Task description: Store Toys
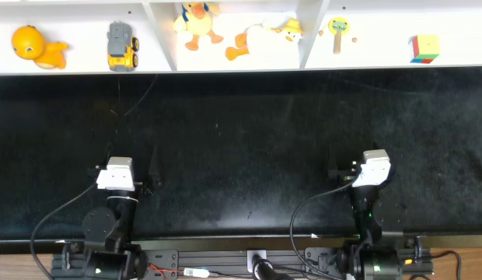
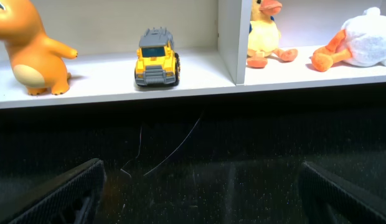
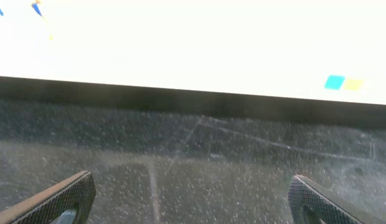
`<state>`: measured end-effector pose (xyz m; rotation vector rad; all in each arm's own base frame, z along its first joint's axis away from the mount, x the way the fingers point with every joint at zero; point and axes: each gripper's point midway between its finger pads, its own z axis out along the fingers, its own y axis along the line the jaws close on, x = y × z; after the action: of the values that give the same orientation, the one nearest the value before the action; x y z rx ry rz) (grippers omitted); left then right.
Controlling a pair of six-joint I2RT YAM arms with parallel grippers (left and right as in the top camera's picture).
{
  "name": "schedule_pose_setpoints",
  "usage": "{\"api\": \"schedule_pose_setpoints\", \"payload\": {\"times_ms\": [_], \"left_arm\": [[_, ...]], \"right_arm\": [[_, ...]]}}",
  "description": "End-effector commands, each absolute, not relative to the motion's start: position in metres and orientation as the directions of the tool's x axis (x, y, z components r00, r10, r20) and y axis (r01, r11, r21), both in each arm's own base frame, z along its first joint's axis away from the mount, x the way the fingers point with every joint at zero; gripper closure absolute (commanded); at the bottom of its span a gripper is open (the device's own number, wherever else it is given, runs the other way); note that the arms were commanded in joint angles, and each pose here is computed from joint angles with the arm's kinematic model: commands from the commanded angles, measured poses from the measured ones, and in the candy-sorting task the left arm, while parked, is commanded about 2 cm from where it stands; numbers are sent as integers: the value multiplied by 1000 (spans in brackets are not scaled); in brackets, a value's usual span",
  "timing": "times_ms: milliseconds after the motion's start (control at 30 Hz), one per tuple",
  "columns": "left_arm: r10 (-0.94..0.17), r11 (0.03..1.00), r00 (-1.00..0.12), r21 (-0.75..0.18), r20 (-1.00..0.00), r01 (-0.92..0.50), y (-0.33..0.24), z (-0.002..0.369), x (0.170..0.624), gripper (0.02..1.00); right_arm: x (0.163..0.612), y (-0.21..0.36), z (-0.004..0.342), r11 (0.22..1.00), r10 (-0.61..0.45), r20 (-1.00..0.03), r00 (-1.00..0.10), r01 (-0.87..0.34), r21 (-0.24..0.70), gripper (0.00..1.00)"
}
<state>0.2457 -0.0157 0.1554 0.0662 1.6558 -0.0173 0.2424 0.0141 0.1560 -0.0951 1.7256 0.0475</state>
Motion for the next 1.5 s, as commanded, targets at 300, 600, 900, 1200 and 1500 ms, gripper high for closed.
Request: {"api": "schedule_pose_setpoints", "payload": {"times_ms": [300, 600, 900, 1200, 1500], "left_arm": [[41, 997, -75, 36, -996, 64, -18, 156, 245, 20], [41, 997, -75, 36, -996, 64, -18, 156, 245, 20], [41, 997, -75, 36, -996, 64, -18, 156, 245, 20], [41, 997, -75, 36, -996, 64, -18, 156, 245, 20], [41, 997, -75, 36, -996, 64, -18, 156, 245, 20]], "right_arm": [[242, 43, 177, 974, 7, -1000, 10, -226, 5, 7], [242, 43, 176, 974, 7, -1000, 2, -228, 6, 5], [242, 43, 176, 973, 7, -1000, 3, -231, 6, 5], [242, 40, 176, 975, 7, -1000, 3, -221, 6, 5], [245, 17, 176, 992, 7, -1000, 4, -124, 6, 5]]}}
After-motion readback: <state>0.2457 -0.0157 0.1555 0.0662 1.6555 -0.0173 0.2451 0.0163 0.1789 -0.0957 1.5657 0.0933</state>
